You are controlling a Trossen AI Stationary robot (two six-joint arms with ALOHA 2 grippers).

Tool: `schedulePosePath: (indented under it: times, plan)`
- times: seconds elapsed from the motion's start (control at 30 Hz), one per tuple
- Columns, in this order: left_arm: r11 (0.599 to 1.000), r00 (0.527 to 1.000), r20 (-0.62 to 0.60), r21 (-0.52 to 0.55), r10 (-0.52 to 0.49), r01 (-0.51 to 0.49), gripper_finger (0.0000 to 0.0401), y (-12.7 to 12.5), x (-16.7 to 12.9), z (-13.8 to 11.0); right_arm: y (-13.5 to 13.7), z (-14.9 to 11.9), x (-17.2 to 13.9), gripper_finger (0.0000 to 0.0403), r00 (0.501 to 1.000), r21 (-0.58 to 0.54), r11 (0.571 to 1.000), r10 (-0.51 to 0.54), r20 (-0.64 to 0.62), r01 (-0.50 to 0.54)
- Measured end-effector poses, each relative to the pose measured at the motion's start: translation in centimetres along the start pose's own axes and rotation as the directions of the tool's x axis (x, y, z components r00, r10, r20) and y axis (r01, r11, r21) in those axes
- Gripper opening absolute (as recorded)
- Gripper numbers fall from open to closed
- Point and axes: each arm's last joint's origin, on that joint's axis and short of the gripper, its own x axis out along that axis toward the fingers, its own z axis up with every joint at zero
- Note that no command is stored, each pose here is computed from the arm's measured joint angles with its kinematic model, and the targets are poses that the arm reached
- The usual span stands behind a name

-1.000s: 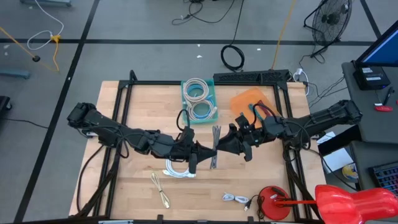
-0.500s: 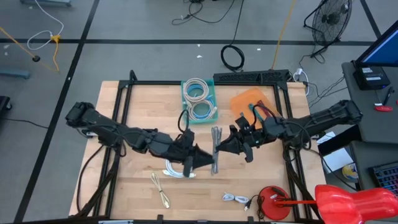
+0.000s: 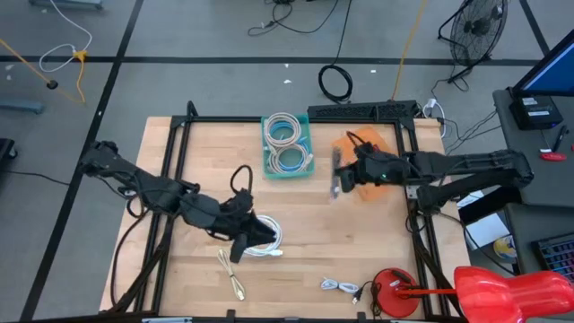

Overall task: Pick & Place USB Port
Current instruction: Put the black white charger cable into the orange bin

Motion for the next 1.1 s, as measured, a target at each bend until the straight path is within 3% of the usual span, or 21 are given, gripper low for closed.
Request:
schedulePosePath:
  times: [0.13,0.3,0.57,0.7,0.87,1.1]
  plan:
    - [0.998,0.998,-0.049,0.056,0.042,-0.039,0.0097,-0.2,-0.9,-0.9,-3.3,0.5,0.8,0.0001,0.962,-0.037,0.966,-0.260,-0.080,0.257]
    - [0.998,0.995,-0.089,0.060,0.040,-0.035,0.0097,-0.6,-1.1,-1.8,-6.0,1.6,2.0,0.0001,0.892,-0.081,0.902,-0.431,-0.133,0.424]
    - [0.996,0.994,-0.101,0.077,0.050,-0.042,0.0097,-1.6,-1.6,-3.2,-9.0,3.3,4.0,0.0000,0.812,-0.234,0.824,-0.558,-0.172,0.516]
    - [0.996,0.993,-0.108,0.074,0.057,-0.049,0.0097,-1.9,-1.9,-3.8,-10.5,3.1,5.1,0.0000,0.734,-0.328,0.771,-0.629,-0.256,0.546]
    - [0.993,0.988,-0.116,0.080,0.100,-0.091,0.0097,-1.8,-2.1,-4.3,-11.5,2.4,6.9,0.0000,0.667,-0.400,0.764,-0.641,-0.379,0.507]
    - [0.991,0.987,-0.110,0.074,0.116,-0.108,0.0097,-1.7,-2.1,-4.3,-12.2,1.4,8.4,0.0000,0.589,-0.457,0.740,-0.671,-0.451,0.493]
